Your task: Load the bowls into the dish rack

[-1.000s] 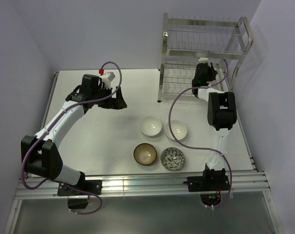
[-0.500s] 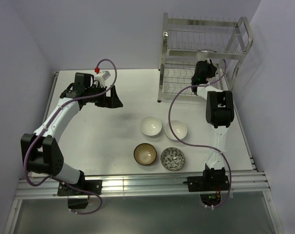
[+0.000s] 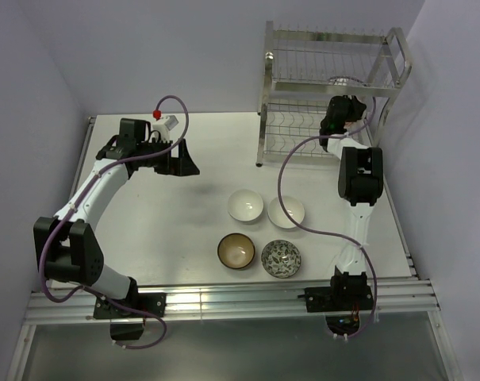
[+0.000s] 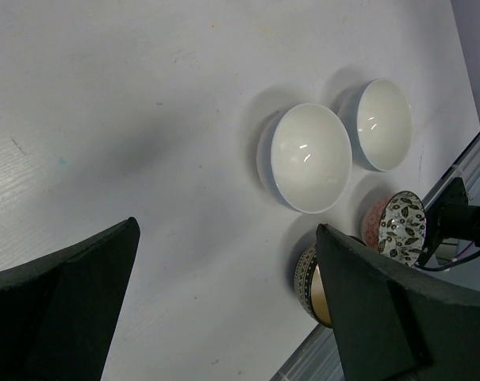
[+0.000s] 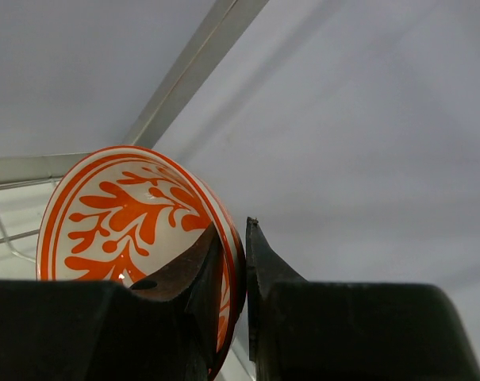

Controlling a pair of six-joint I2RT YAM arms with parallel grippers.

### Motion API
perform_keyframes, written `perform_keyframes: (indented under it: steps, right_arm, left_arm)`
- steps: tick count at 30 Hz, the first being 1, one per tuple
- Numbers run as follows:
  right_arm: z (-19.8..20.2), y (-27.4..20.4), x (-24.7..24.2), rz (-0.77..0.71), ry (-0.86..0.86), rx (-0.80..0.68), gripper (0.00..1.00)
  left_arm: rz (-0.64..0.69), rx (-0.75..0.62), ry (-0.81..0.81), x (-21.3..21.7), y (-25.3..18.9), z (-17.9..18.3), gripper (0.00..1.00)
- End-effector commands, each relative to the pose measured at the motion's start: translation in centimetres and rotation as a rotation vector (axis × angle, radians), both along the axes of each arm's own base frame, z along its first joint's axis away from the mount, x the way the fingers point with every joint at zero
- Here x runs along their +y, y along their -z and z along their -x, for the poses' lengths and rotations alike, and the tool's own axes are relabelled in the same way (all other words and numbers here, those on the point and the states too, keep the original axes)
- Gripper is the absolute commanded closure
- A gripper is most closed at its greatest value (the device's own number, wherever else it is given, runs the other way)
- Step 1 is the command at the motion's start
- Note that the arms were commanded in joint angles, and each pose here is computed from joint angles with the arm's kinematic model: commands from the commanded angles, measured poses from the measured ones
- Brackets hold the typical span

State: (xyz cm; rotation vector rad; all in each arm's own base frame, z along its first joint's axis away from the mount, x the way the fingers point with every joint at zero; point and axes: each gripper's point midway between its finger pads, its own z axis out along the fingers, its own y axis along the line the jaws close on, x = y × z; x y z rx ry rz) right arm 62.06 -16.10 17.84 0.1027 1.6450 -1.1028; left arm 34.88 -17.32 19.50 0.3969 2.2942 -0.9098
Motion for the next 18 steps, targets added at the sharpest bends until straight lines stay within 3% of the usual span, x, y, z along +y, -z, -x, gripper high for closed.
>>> perform_keyframes:
  steps: [1, 18]
  right_arm:
    - [-0.4, -4.9, -0.7, 0.048, 0.026, -0.146, 1.0]
    - [-1.7, -5.3, -1.3, 0.162, 0.006, -0.099, 1.0]
  left_arm:
    - [0.023, -0.036, 0.017, -0.3, -0.6, -0.6, 0.01]
    - [0.021, -0.044, 0.007, 0.3, -0.5, -0.6, 0.01]
